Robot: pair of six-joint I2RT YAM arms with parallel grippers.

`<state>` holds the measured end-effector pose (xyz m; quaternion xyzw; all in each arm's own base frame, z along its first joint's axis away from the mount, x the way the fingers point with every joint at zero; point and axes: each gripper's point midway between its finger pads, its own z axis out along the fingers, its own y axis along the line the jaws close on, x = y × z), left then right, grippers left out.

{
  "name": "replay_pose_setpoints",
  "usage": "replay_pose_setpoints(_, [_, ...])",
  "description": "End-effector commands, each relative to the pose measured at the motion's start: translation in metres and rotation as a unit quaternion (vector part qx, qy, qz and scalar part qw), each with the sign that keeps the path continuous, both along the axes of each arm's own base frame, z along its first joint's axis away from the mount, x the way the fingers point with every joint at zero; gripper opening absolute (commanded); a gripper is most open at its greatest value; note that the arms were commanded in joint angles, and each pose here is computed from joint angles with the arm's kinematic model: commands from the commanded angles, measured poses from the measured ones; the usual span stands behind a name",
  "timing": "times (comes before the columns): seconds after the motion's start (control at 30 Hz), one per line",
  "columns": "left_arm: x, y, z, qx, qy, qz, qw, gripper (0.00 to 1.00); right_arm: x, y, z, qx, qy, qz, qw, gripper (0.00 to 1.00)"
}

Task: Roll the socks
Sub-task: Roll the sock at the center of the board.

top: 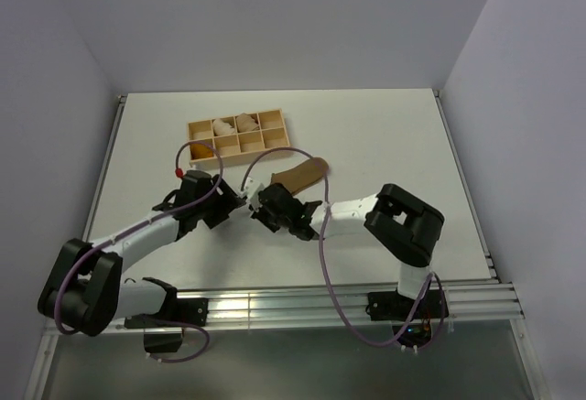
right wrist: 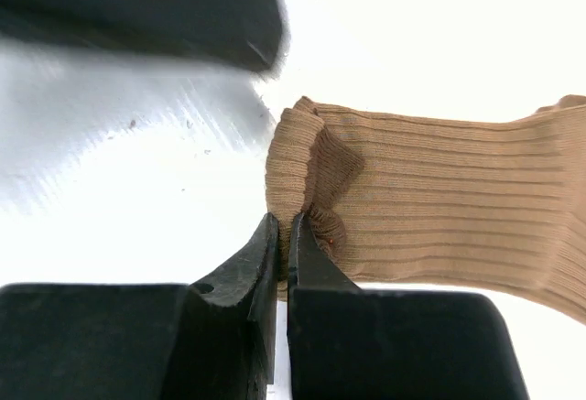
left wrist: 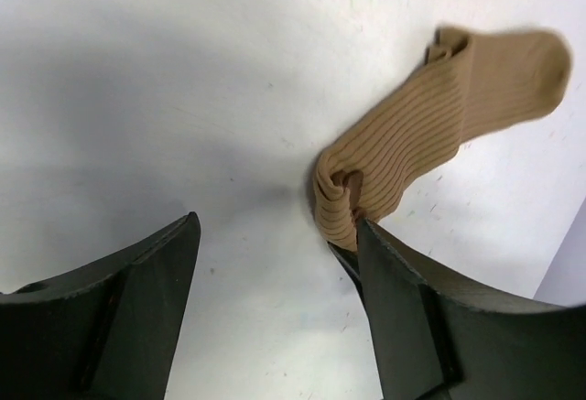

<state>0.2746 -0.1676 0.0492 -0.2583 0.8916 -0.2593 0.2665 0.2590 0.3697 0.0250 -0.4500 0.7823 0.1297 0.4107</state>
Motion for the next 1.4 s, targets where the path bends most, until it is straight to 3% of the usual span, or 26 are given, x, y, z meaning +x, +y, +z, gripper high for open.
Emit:
replay_pose_setpoints(0.0, [0.011,0.016,0.018,-0.010,-0.043,0.046,0.998,0.76,-0.026,-0.008,-0.014,0.043,0.130,0.018,0.990,0.00])
replay_pose_setpoints(0.17, [0.013,0.011,0.029,-0.033,-0.080,0.031,0.996,0.80,-0.023,-0.007,-0.005,0.125,0.224,0.017,0.966,0.00])
replay_pose_setpoints(0.43, [0.009,-0.002,0.023,-0.049,-0.079,-0.013,0.996,0.85,0.000,-0.019,-0.006,0.221,0.354,-0.023,0.909,0.00])
replay_pose_setpoints(0.63, [0.009,-0.018,0.018,-0.070,-0.080,-0.042,0.993,0.80,0.009,-0.025,-0.015,0.252,0.411,-0.054,0.874,0.00])
replay_pose_setpoints(0.77, [0.013,-0.028,0.014,-0.064,-0.076,-0.053,0.994,0.77,0.009,-0.029,-0.017,0.288,0.458,-0.067,0.838,0.00])
replay_pose_setpoints(1.03, [0.017,-0.044,-0.002,-0.052,-0.059,-0.067,0.995,0.71,0.007,-0.032,-0.031,0.292,0.498,-0.085,0.812,0.00])
replay_pose_setpoints(1.37, [0.024,-0.048,-0.023,-0.039,-0.037,-0.065,0.996,0.61,0.008,-0.035,-0.036,0.287,0.511,-0.095,0.804,0.01])
